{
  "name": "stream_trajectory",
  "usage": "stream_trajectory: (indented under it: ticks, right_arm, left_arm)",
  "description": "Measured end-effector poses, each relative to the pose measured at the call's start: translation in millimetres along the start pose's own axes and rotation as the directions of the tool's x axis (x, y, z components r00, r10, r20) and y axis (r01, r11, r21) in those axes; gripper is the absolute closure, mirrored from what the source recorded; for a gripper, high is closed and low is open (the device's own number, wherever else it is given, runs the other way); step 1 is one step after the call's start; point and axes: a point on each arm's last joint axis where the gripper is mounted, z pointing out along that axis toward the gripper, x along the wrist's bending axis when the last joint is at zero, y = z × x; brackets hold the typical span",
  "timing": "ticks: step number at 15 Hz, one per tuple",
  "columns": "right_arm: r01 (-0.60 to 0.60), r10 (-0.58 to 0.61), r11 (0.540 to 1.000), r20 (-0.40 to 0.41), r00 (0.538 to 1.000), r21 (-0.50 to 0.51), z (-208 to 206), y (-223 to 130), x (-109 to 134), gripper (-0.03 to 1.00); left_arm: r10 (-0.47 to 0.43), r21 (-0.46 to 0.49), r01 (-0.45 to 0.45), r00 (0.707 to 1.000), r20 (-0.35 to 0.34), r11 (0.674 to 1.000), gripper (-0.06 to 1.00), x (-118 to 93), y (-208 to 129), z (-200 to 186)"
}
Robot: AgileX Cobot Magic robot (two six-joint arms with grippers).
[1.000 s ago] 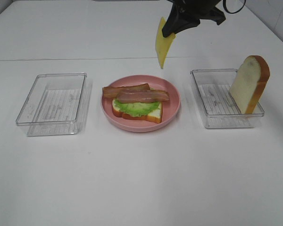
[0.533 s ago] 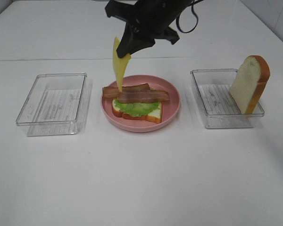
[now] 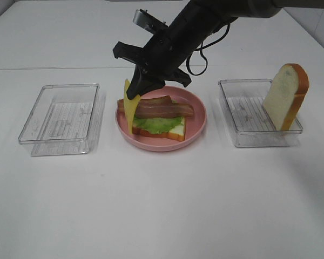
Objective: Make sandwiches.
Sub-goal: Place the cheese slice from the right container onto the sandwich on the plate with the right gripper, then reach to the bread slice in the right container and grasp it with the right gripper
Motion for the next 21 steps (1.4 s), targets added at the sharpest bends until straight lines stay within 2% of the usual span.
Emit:
stream_trajectory:
  ticks: [3, 4, 7, 9, 10, 11, 13, 14, 17, 21]
  right_arm:
    - [0.016, -0.015, 1.0, 0.107, 0.994, -0.014, 0, 1, -10, 0.97]
    - [0.014, -0.009, 1.0, 0.184, 0.983, -0.023, -2, 2, -16, 0.97]
    - [0.004, 0.002, 1.0, 0.248, 0.969, -0.026, -3, 2, -22, 0.96]
    - [0.015, -0.007, 1.0, 0.276, 0.961, -0.026, -4, 2, -25, 0.83]
    - [0.017, -0.01, 1.0, 0.279, 0.96, -0.026, -4, 2, -25, 0.71]
    - [0.017, -0.01, 1.0, 0.279, 0.96, -0.026, -4, 2, -25, 0.64]
    - [0.018, -0.011, 1.0, 0.281, 0.96, -0.025, -4, 2, -25, 0.32]
    - [0.024, -0.016, 0.999, 0.289, 0.957, -0.023, -4, 2, -26, 0.27]
    - [0.057, -0.041, 0.998, 0.326, 0.945, -0.041, -18, 3, -21, 0.25]
    - [0.157, -0.08, 0.98, 0.481, 0.873, -0.124, -69, 5, -8, 0.24]
  left_arm:
    - [0.0, 0.0, 0.0, 1.0, 0.0, 1.0, 0.33, 0, 0, 0]
    - [0.0, 0.0, 0.0, 1.0, 0.0, 1.0, 0.33, 0, 0, 0]
    - [0.0, 0.0, 0.0, 1.0, 0.0, 1.0, 0.33, 0, 0, 0]
    - [0.0, 0.0, 0.0, 1.0, 0.0, 1.0, 0.33, 0, 0, 0]
    - [0.0, 0.0, 0.0, 1.0, 0.0, 1.0, 0.33, 0, 0, 0]
    - [0.0, 0.0, 0.0, 1.0, 0.0, 1.0, 0.33, 0, 0, 0]
    - [0.0, 0.0, 0.0, 1.0, 0.0, 1.0, 0.33, 0, 0, 0]
    - [0.0, 0.0, 0.0, 1.0, 0.0, 1.0, 0.33, 0, 0, 0]
    - [0.0, 0.0, 0.0, 1.0, 0.0, 1.0, 0.33, 0, 0, 0]
    - [0.0, 0.0, 0.0, 1.0, 0.0, 1.0, 0.33, 0, 0, 0]
